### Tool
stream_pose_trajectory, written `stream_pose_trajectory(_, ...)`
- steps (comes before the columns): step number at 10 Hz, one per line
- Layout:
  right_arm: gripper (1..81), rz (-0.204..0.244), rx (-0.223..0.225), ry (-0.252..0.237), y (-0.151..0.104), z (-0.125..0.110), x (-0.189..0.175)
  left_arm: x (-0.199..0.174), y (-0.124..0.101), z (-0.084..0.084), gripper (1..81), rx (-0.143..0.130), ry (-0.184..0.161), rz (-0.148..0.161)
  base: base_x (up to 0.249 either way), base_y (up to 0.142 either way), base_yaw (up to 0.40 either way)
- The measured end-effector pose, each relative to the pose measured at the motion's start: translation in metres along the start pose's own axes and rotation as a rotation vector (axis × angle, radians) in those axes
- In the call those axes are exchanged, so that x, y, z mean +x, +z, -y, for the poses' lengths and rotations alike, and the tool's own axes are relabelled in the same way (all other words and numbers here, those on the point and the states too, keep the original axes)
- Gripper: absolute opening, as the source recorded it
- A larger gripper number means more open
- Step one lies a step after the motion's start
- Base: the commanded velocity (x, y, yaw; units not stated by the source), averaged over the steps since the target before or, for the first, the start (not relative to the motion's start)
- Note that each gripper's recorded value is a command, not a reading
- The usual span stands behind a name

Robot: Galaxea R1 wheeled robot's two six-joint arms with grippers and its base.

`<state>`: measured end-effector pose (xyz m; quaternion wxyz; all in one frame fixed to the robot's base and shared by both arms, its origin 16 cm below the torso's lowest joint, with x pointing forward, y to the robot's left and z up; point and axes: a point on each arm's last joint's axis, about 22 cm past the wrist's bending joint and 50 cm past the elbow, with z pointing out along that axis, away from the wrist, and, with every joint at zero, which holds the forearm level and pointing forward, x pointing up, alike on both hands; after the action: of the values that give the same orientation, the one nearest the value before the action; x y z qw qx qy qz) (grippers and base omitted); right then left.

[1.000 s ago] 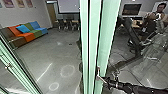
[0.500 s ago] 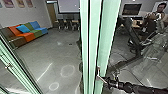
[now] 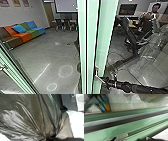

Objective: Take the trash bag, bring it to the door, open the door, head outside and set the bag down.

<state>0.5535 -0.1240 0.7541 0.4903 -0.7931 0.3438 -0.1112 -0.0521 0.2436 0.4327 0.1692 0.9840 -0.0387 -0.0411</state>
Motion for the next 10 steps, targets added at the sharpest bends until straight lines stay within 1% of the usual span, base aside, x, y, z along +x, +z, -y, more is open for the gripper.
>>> stream_pose_trajectory(2, 81.1, -0.009, 0.009, 0.013, -0.012, -0.002, -0.002, 0.008, 0.002, -0.001, 1.0, -0.005, 0.032, 0.012, 0.000, 0.000, 0.000)
stream_pose_trajectory(3, 81.1, -0.007, 0.010, 0.012, -0.015, -0.004, -0.005, 0.012, 0.002, -0.001, 1.0, -0.006, 0.039, 0.013, 0.000, 0.000, 0.000)
stream_pose_trajectory(4, 81.1, -0.003, 0.010, 0.001, -0.016, -0.006, -0.007, 0.012, 0.002, -0.001, 1.0, -0.005, 0.039, 0.011, 0.000, 0.000, 0.000)
stream_pose_trajectory(5, 81.1, -0.001, 0.010, -0.006, -0.017, -0.008, -0.009, 0.009, 0.002, -0.002, 1.0, -0.006, 0.037, 0.017, 0.000, 0.000, 0.000)
stream_pose_trajectory(10, 81.1, 0.000, 0.011, -0.004, -0.017, -0.006, -0.010, 0.008, 0.002, -0.001, 1.0, -0.006, 0.038, 0.016, 0.000, 0.000, 0.000)
